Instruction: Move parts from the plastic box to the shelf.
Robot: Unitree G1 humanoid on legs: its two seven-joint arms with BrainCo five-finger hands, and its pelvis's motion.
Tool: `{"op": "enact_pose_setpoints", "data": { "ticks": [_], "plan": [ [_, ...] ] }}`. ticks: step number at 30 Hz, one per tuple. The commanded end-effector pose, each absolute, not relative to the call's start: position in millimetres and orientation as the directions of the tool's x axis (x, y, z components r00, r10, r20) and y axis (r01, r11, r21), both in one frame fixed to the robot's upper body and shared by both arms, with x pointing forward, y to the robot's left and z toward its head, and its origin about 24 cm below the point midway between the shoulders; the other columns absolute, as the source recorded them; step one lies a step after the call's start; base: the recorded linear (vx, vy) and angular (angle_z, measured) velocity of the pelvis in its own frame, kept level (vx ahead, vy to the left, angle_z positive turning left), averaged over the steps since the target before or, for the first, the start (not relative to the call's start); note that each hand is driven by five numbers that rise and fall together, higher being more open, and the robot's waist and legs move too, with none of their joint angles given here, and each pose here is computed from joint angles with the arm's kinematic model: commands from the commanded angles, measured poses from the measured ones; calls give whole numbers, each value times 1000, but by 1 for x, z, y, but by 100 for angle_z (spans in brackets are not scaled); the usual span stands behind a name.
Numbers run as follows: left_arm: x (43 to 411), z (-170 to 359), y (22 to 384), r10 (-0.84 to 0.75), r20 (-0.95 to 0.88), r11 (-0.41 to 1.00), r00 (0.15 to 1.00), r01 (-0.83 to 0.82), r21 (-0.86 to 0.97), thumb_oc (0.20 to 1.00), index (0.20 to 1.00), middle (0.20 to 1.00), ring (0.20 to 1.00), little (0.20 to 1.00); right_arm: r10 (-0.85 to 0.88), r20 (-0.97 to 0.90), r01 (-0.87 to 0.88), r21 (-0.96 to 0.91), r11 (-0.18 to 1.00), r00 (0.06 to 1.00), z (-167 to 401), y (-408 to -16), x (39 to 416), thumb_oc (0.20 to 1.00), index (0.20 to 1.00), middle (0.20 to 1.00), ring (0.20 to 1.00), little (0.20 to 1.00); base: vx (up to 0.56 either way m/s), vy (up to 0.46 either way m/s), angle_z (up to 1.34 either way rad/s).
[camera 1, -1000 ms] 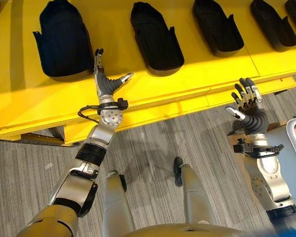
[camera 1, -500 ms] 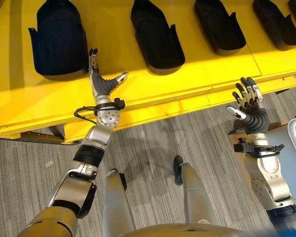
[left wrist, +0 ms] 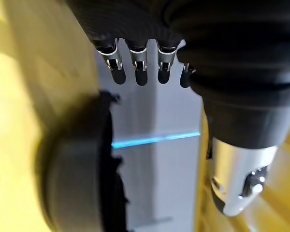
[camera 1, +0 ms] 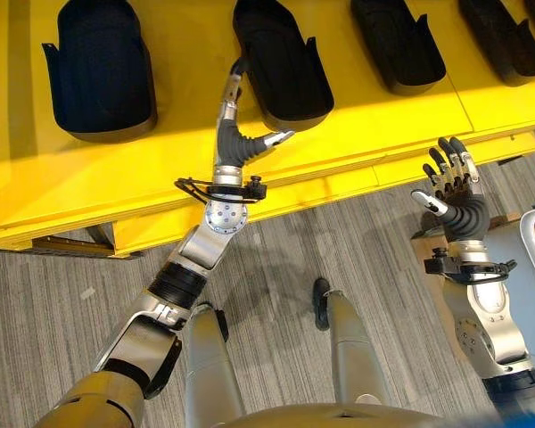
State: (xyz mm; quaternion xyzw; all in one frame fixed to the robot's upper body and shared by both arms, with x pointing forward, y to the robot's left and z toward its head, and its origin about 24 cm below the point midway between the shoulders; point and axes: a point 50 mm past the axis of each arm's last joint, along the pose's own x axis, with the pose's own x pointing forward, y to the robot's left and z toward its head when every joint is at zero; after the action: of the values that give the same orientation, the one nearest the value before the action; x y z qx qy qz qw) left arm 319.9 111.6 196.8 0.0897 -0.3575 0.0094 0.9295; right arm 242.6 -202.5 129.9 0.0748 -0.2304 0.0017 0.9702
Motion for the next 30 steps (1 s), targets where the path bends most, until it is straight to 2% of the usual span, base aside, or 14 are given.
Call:
{"op": "enact_pose_setpoints", "data": {
  "ticks": [1,7,12,16,20,22,27,28,29,30],
  "plan": [
    [303,234,87,-159,787,987,596,127,103,1000,1000,1000,1000,1000,4,604,-82,102,991,797,164,-206,232,1000,1000,1000,1000,1000,0,0,0],
    [282,244,95,-176,825,968,538,248,45,1000,1000,1000,1000,1000,25,620,-81,62,995,784,167,-203,230,1000,1000,1000,1000,1000,0,0,0],
    [270,240,114,-160,831,968,532,250,26,1000,1000,1000,1000,1000,46,631,-67,10,998,774,169,-201,228,1000,1000,1000,1000,1000,-5,-6,2],
    [249,231,143,-149,831,966,536,257,7,1000,1000,1000,1000,1000,147,641,-38,-181,983,753,175,-200,224,1000,1000,1000,1000,1000,-8,-7,4],
    [234,217,162,-192,797,967,572,249,54,1000,1000,1000,1000,1000,254,624,37,-414,909,739,180,-201,220,1000,1000,1000,1000,1000,-1,-7,14],
    [223,209,173,-231,775,961,588,263,87,1000,1000,1000,1000,1000,315,609,126,-571,811,728,186,-205,217,1000,1000,1000,1000,1000,3,2,5],
    [211,194,185,-275,716,955,641,269,125,1000,1000,1000,1000,1000,374,572,225,-718,659,730,188,-211,217,1000,1000,1000,1000,1000,4,3,1],
    [208,193,186,-296,704,952,645,261,161,1000,1000,1000,1000,1000,387,554,241,-751,615,737,188,-214,218,1000,1000,1000,1000,1000,0,0,0],
    [206,189,187,-309,682,948,663,275,162,1000,1000,1000,1000,1000,423,520,271,-810,520,742,189,-215,219,1000,1000,1000,1000,1000,1,4,5],
    [206,189,188,-308,682,948,663,276,161,1000,1000,1000,1000,1000,423,520,272,-810,519,742,188,-215,219,1000,1000,1000,1000,1000,3,11,6]
  ]
}}
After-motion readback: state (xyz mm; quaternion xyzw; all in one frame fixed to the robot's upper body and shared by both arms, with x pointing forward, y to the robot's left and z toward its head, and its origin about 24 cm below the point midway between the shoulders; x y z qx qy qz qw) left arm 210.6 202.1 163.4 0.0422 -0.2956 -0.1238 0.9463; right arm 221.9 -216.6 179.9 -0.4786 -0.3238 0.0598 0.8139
